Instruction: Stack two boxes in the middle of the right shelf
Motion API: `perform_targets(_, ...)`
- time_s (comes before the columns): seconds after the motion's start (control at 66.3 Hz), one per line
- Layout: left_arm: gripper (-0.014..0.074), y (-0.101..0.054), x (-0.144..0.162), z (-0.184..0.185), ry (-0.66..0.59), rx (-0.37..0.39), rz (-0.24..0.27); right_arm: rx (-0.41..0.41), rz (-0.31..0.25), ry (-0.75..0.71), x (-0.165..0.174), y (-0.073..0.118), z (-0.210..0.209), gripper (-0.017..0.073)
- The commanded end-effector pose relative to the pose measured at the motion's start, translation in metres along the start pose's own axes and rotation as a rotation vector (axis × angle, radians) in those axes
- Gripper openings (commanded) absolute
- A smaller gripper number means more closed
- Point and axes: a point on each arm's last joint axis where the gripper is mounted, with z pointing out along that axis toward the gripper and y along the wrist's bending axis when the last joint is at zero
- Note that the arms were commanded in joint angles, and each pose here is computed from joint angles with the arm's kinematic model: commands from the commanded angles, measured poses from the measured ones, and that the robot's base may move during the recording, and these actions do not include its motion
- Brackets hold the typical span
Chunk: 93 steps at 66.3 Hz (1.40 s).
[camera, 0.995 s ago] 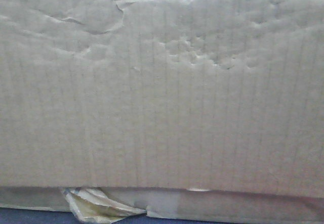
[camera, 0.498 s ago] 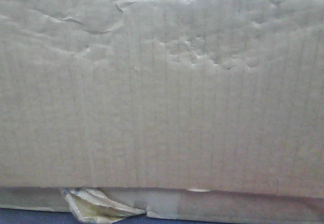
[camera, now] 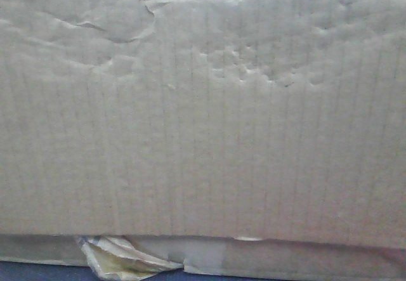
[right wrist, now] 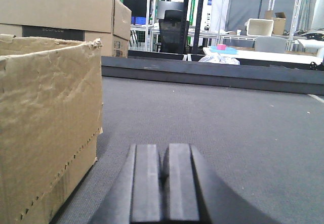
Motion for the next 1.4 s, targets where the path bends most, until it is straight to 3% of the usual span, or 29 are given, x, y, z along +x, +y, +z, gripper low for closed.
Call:
perform_targets(0.0,0.0371,0.0,0.0,0.0,0.001,0.008,-0.006,0.001,-0.004,-0.018,-0.002,0.0,0.0,-0.0163)
perform_targets(0.633,0.0371,0.001,-0.003,-0.004,-0.016,0.006,-0.005,0.002,-0.004,-0.021,-0.002,0.0,0.0,-0.0163)
perform_targets(0.844,0.0356,0.013,-0.017,-0.019,-0.079,0.02,-0.032,0.006,-0.004,-0.084,-0.008,-0.001,0.0,-0.0163)
perform_targets(1.071,0.0347,0.01,-0.017,-0.018,-0.073,0.025,-0.017,-0.005,-0.003,-0.027,-0.033,0.0,-0.005,-0.0163)
perform_targets(1.176,0.0347,0.004,-0.017,-0.013,-0.06,0.026,-0.002,-0.033,0.06,0.02,-0.06,0.002,-0.013,-0.0163)
perform_targets(1.252,0.0347,0.003,-0.019,-0.006,-0.043,0.017,0.005,-0.063,0.103,0.102,-0.076,0.005,-0.014,-0.0163)
perform_targets(1.387,0.0347,0.004,-0.021,0.001,-0.03,-0.004,0.01,-0.095,0.102,0.312,-0.104,0.007,-0.002,-0.0163)
